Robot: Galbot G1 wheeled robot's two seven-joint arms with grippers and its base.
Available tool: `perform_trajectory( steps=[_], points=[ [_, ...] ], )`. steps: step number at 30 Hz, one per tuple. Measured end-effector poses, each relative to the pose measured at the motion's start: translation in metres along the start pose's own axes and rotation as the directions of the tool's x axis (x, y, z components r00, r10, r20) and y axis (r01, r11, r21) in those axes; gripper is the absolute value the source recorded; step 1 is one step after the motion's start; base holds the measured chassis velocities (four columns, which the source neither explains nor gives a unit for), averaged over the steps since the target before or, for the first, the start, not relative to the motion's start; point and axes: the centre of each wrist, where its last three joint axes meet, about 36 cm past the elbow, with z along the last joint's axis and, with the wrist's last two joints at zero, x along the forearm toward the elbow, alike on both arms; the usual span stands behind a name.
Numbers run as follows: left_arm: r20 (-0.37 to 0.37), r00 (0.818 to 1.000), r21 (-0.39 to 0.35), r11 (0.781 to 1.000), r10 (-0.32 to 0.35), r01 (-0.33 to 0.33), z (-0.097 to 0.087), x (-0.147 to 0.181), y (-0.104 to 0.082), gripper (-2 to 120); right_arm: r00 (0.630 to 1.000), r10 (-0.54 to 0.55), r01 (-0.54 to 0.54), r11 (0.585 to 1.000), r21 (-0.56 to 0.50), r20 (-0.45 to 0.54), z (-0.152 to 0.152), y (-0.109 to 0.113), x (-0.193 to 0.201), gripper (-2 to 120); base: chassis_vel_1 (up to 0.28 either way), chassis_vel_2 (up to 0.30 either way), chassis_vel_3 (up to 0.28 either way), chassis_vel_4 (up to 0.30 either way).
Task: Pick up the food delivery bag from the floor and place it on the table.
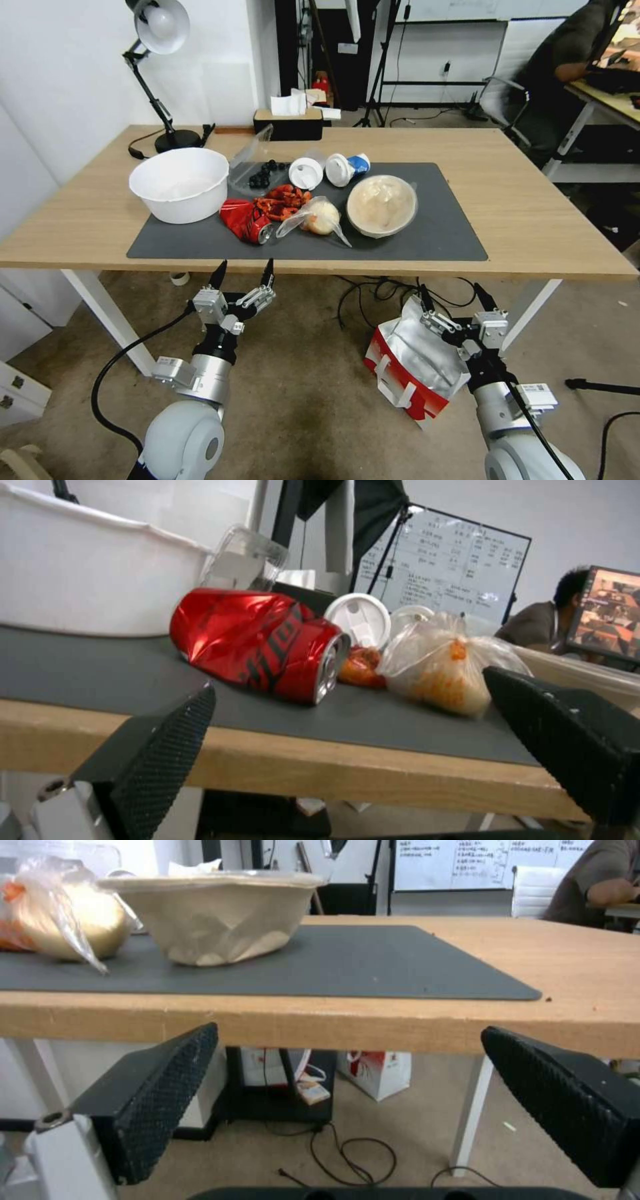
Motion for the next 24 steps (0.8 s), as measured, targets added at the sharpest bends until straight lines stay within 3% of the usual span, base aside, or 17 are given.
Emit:
perform_trajectory(
  steps=[13, 24],
  points=[
    [-0.001, 1.000, -0.038, 0.999, -0.004, 0.004, -0.006, 0.007, 0.005, 100, 1.000, -0.008, 0.008, 1.000, 0.012, -0.001, 0.000, 0.000, 0.000, 100, 0.000, 0.000, 0.000, 0.000],
    [-0.020, 1.000, -0.102, 0.995, -0.024, 0.022, 0.001, 0.014, 0.013, 100, 1.000, -0.019, 0.019, 1.000, 0.010, -0.011, 0.004, -0.002, -0.001, 100, 0.000, 0.000, 0.000, 0.000]
  ],
)
